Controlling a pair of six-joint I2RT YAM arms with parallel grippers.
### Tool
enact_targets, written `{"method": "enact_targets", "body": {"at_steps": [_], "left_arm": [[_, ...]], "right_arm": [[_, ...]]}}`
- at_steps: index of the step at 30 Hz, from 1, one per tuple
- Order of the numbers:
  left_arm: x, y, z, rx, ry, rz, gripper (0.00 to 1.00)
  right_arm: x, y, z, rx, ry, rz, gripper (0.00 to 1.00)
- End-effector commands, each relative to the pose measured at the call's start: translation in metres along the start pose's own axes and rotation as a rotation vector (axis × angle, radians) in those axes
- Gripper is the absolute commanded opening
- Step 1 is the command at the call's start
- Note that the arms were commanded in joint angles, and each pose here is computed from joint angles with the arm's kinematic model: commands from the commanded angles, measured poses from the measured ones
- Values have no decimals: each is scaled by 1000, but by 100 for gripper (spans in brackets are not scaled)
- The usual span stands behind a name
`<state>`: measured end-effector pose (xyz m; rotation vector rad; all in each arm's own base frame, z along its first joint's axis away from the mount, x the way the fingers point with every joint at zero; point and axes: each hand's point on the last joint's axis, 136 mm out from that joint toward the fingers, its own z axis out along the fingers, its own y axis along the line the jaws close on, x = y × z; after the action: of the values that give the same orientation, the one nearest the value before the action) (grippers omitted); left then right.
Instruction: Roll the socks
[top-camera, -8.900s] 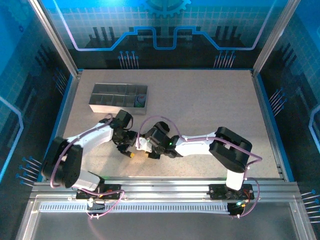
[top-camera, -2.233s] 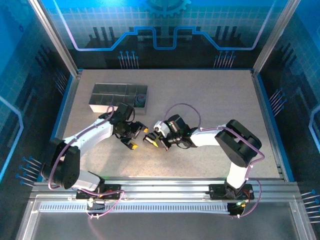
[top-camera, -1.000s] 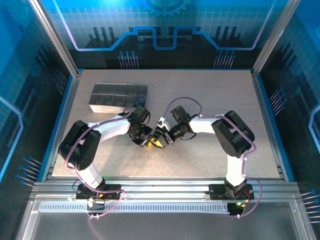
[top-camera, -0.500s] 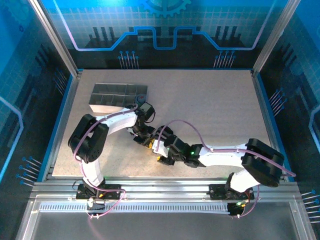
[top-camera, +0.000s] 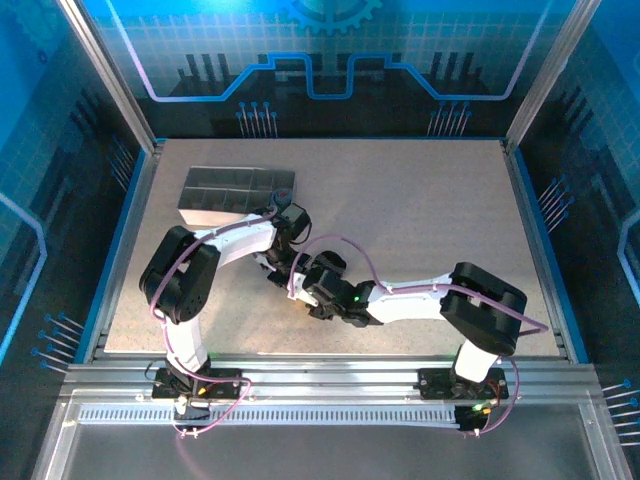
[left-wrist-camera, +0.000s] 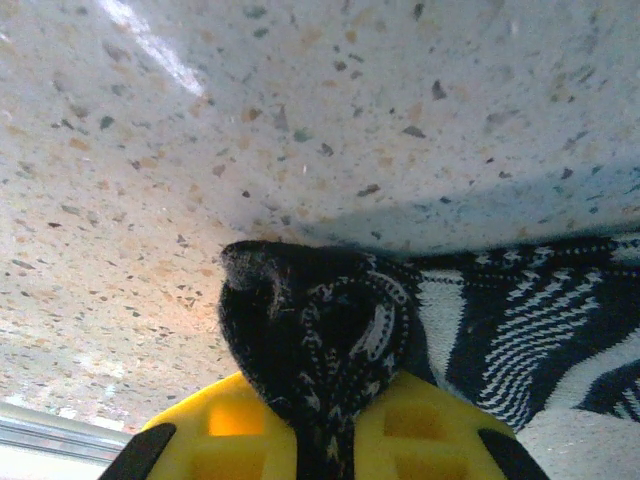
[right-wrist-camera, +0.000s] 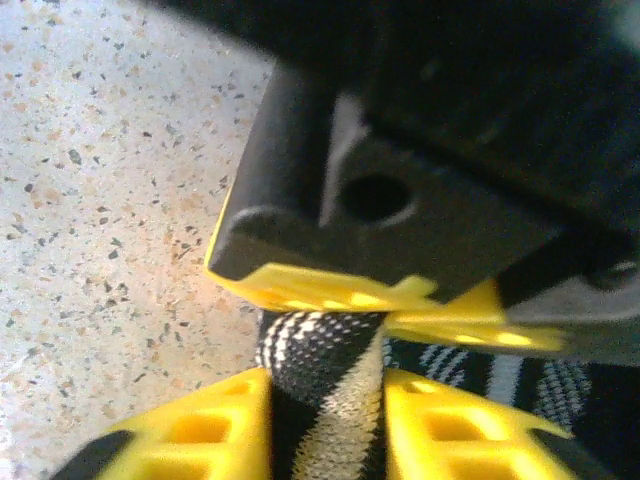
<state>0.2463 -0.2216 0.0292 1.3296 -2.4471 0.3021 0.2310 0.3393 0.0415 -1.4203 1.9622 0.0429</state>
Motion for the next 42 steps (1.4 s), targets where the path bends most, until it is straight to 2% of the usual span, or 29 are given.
{"method": "enact_targets", "body": {"at_steps": [1,3,7,10,11,16,20,24,28,34,42], "left_arm": [[-14,33,11,-114,-42,-43,7],[-11,30,7,-74,-30,-37,22],[-10,26,-10,20,-16,-44,66],[-14,24,-31,69,-55,-23,85],[-15,24,-38,75,-74,-12,88],[-19,27,-63,94,-148,53,89],[-16,19,-63,171,-149,131,83],[-6,0,-62,283,-150,231,72],[4,-17,-52,351,-134,299,68],[7,-25,-29,329,-113,323,66],[-3,-20,-3,251,-131,293,65]], "right_arm": [[29,-9,9,-11,103,93,7],[41,-4,10,-69,129,145,0],[65,11,14,-266,199,275,0],[76,20,14,-382,223,358,0],[79,22,14,-409,224,380,0],[90,22,15,-514,240,501,0],[93,19,18,-591,260,598,0],[99,17,20,-648,305,675,0],[98,8,24,-690,309,766,0],[108,1,26,-737,324,915,0],[117,-3,30,-747,370,989,0]]}}
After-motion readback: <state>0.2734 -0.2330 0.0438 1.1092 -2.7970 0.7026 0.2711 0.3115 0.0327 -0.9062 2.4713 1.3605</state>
